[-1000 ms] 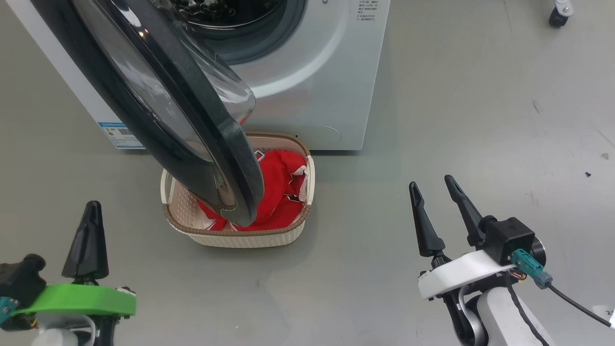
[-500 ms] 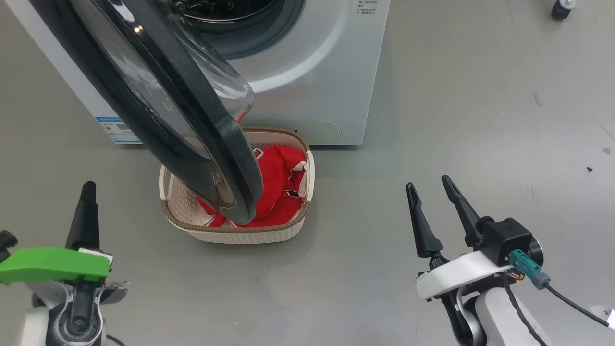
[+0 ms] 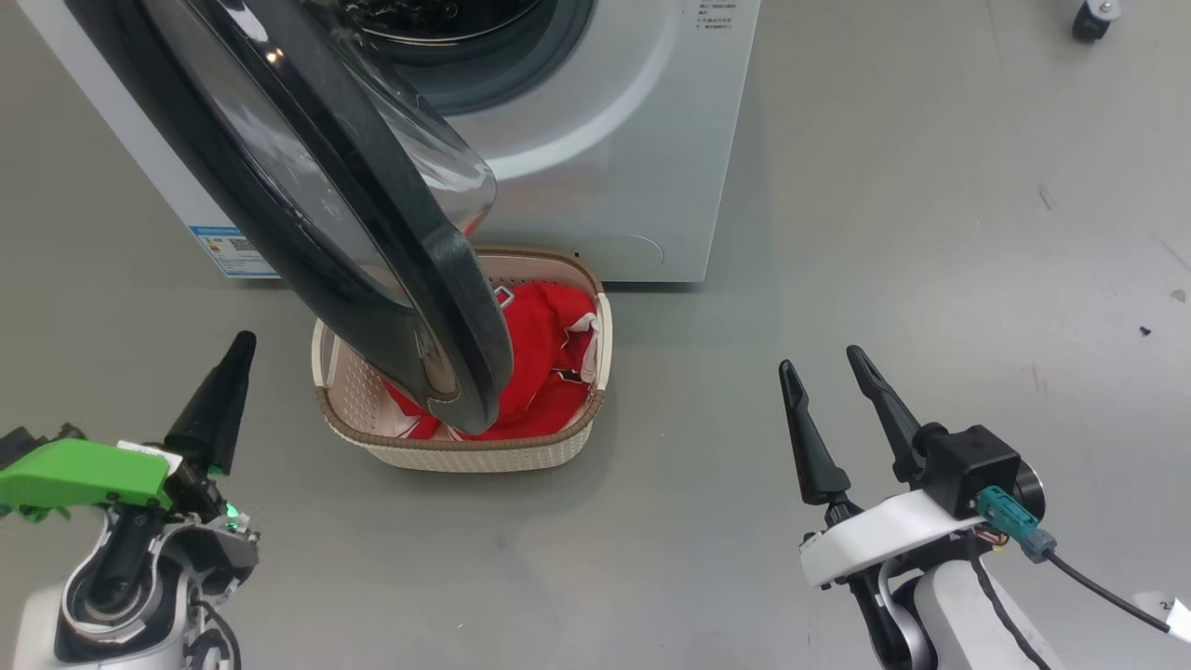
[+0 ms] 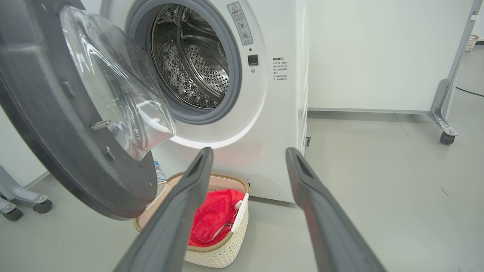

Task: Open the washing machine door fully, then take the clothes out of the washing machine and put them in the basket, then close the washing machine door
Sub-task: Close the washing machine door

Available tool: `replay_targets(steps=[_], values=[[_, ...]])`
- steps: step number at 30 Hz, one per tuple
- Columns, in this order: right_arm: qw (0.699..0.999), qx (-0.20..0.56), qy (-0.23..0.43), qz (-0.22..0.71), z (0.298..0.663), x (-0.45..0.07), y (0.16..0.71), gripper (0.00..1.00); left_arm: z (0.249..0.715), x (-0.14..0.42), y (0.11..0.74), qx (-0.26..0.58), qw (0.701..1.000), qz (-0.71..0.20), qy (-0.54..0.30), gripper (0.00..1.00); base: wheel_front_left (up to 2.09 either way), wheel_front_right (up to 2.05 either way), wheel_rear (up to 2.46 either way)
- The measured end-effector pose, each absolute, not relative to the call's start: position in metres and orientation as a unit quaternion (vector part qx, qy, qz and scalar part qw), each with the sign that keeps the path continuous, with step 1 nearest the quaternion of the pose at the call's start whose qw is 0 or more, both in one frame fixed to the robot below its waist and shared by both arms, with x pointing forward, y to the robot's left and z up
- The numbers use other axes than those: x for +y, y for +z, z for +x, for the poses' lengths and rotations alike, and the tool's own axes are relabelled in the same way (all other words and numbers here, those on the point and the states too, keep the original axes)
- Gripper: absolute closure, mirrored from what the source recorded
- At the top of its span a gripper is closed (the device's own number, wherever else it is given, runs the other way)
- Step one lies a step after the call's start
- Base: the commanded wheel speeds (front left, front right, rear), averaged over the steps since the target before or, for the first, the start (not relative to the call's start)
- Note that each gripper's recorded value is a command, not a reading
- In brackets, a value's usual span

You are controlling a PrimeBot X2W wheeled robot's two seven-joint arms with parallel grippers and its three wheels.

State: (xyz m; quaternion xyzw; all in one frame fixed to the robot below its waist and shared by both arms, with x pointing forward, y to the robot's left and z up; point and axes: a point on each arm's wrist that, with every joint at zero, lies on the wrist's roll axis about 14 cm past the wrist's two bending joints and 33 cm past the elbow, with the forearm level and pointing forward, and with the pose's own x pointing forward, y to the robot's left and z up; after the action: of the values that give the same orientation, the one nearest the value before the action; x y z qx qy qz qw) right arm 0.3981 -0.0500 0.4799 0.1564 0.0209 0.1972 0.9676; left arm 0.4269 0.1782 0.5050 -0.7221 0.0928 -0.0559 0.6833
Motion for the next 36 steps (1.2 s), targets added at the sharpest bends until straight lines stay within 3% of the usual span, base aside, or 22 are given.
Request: replay_targets(steps=[14, 36], values=[[0.968, 0.031, 0.192, 0.156, 0.396, -0.053, 0.473, 0.00, 0.426, 0.131, 0.519, 0.177, 0.624, -0.749, -0.138, 1.00, 0.00, 0.00, 0.00], [0.980, 0.034, 0.125, 0.150, 0.405, -0.095, 0.464, 0.00, 0.449, 0.087, 0.509, 0.226, 0.594, -0.752, -0.174, 1.00, 0.00, 0.00, 0.00]])
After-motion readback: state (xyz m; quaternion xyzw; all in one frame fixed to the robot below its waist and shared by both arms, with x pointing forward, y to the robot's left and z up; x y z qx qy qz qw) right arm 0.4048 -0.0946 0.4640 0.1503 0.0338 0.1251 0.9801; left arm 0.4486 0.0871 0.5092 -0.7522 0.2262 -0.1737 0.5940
